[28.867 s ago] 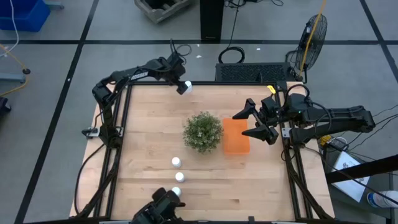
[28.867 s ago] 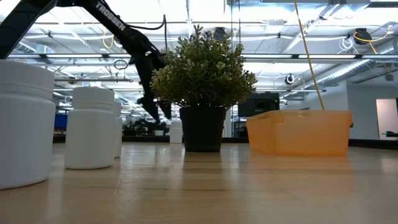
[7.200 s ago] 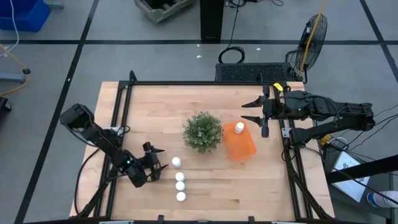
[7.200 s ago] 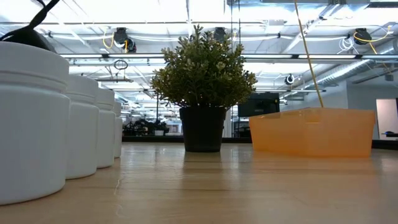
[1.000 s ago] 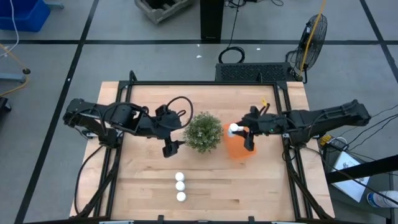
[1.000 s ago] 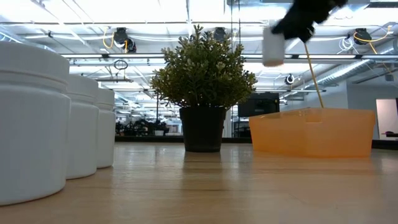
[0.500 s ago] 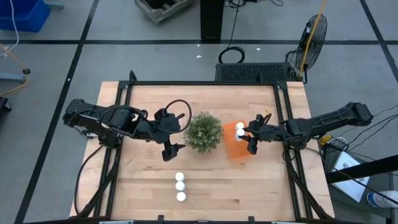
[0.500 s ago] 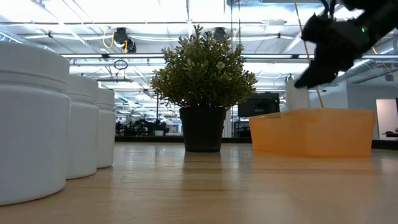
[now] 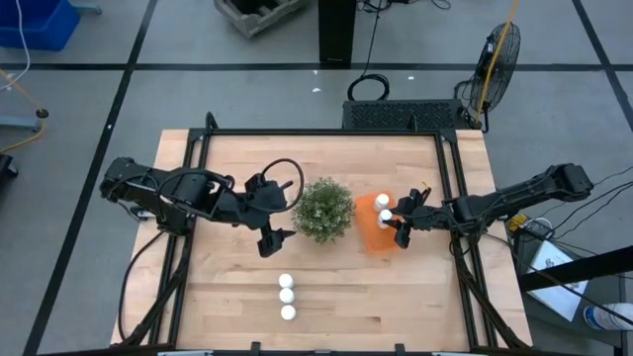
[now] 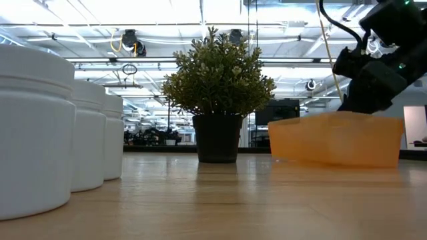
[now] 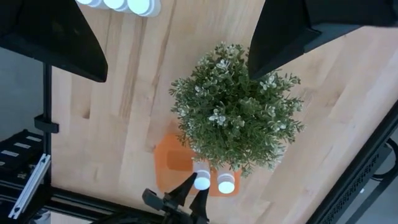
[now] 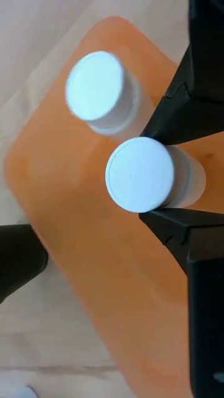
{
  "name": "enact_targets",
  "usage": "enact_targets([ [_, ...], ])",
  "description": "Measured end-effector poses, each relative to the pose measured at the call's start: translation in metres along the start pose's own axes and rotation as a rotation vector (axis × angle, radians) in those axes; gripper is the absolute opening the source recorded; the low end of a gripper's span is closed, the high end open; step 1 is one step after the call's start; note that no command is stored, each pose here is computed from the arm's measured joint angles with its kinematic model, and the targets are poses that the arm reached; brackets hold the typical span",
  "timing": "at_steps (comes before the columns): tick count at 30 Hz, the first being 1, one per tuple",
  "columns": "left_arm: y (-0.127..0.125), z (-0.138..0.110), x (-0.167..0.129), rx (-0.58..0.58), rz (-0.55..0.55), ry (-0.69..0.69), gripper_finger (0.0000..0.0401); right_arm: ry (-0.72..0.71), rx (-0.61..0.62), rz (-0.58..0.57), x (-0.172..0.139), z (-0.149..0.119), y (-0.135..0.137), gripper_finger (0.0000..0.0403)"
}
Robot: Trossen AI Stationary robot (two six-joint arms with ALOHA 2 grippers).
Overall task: Pick and place pill bottles into a basket
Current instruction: Put the white medicine bottle into the orange bin
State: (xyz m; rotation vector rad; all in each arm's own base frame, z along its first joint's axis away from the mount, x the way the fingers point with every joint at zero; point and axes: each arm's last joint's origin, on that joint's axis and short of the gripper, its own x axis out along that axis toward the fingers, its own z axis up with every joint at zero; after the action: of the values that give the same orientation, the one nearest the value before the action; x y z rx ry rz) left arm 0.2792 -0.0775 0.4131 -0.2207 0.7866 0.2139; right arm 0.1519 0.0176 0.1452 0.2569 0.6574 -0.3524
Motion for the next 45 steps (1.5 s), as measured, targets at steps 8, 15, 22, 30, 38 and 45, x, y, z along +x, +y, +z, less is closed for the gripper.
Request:
enact_targets([
  [8,-0.002,-0.001,0.0,-0.003,-0.041,0.022,0.0392,-0.007,-0.021,0.032,0.001,-0.001,0.0,0.0149],
  [15,-0.002,-0.001,0.0,0.002,-0.045,0.024,0.0392,0.004,0.072,0.074,-0.001,0.0,0.001,0.0282],
  [22,-0.002,-0.001,0.0,0.032,-0.048,0.025,0.0392,-0.013,0.045,0.115,-0.016,0.027,0.01,0.0289],
  [30,-0.004,-0.002,-0.001,0.043,-0.053,0.026,0.0392,-0.027,-0.089,0.111,-0.046,0.074,0.021,0.0259],
  [38,-0.018,-0.015,0.003,0.098,-0.19,0.177,0.0392,-0.12,-0.115,0.152,-0.084,0.125,0.032,0.0253],
  [45,-0.07,-0.058,0.015,0.357,-0.205,0.353,0.0392,-0.151,-0.127,0.226,-0.108,0.155,0.04,0.0253],
])
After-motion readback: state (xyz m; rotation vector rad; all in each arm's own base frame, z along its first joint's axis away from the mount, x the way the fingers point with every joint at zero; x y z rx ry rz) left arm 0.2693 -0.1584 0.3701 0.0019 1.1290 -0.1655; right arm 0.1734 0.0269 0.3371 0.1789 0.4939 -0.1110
